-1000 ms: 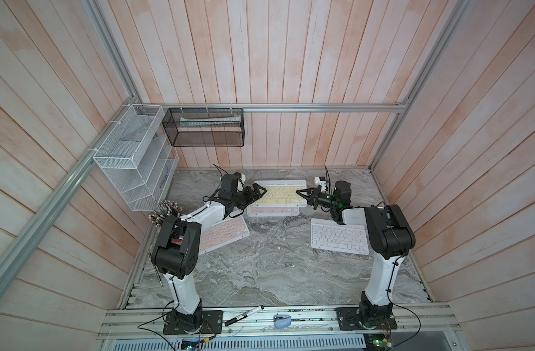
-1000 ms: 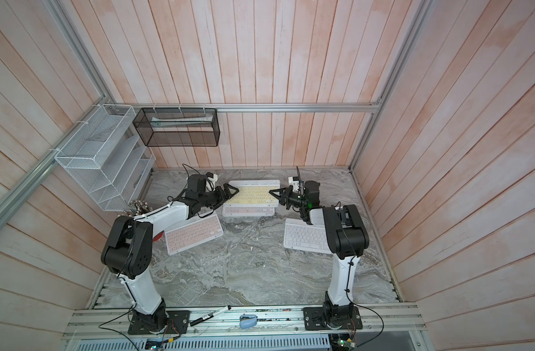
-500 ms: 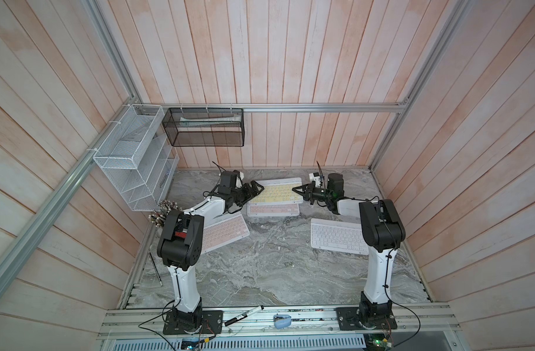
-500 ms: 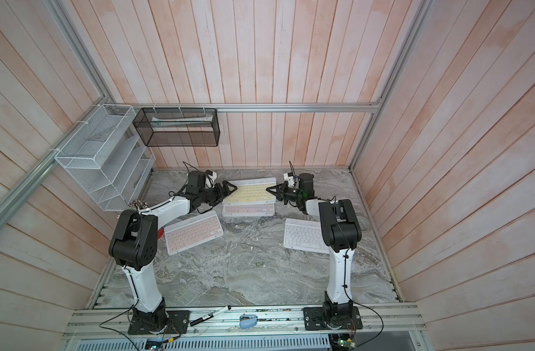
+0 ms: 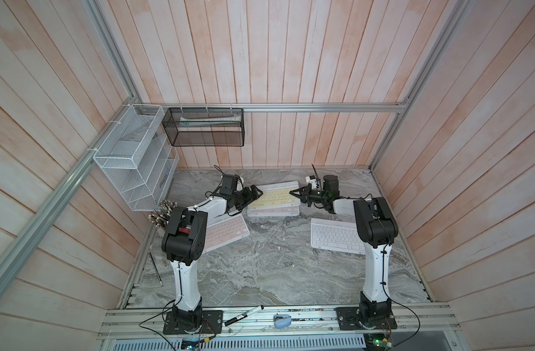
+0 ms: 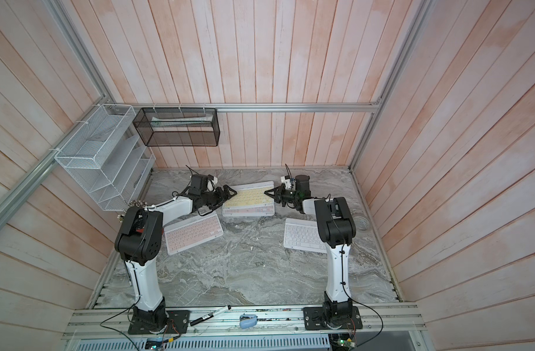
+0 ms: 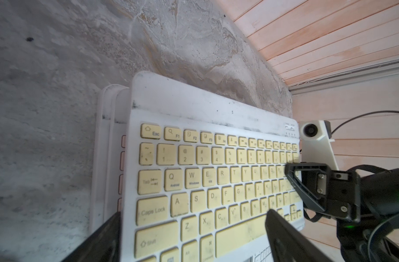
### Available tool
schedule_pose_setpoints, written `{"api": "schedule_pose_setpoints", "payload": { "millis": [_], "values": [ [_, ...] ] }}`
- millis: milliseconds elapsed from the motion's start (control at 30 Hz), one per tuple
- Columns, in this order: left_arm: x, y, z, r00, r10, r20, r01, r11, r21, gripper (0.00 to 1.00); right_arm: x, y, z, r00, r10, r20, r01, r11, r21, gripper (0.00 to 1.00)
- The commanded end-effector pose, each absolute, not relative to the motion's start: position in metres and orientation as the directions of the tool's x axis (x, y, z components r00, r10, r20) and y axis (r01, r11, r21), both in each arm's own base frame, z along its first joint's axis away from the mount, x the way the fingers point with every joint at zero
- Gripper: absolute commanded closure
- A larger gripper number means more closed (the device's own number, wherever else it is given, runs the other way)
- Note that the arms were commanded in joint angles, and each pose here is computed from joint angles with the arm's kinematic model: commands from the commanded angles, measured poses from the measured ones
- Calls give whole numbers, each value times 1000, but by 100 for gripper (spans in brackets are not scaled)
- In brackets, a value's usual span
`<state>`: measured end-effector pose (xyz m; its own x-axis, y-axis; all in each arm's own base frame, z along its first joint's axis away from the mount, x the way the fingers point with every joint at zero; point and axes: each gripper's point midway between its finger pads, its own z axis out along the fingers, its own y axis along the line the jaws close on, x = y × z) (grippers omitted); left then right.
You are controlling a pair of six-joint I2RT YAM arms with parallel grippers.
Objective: Stack the numeric keypads
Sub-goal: Place the numeric keypad at the numeric keypad.
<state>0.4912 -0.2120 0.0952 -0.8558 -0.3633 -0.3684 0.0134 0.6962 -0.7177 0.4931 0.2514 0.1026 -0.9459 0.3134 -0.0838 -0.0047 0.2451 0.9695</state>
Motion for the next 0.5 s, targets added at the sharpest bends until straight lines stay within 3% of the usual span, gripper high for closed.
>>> {"api": "schedule_pose_setpoints", "payload": {
  "millis": [0,467],
  "values": [
    [505,-206,107,-830,-369,-418,54,693,-719,4,497,255,98,-940,325,-108,-27,244,969,100],
    [505,-190,105,-815,-386,-432,29,718,-696,4,498,251,72,-938,332,-94,13,305,952,100]
  ]
}}
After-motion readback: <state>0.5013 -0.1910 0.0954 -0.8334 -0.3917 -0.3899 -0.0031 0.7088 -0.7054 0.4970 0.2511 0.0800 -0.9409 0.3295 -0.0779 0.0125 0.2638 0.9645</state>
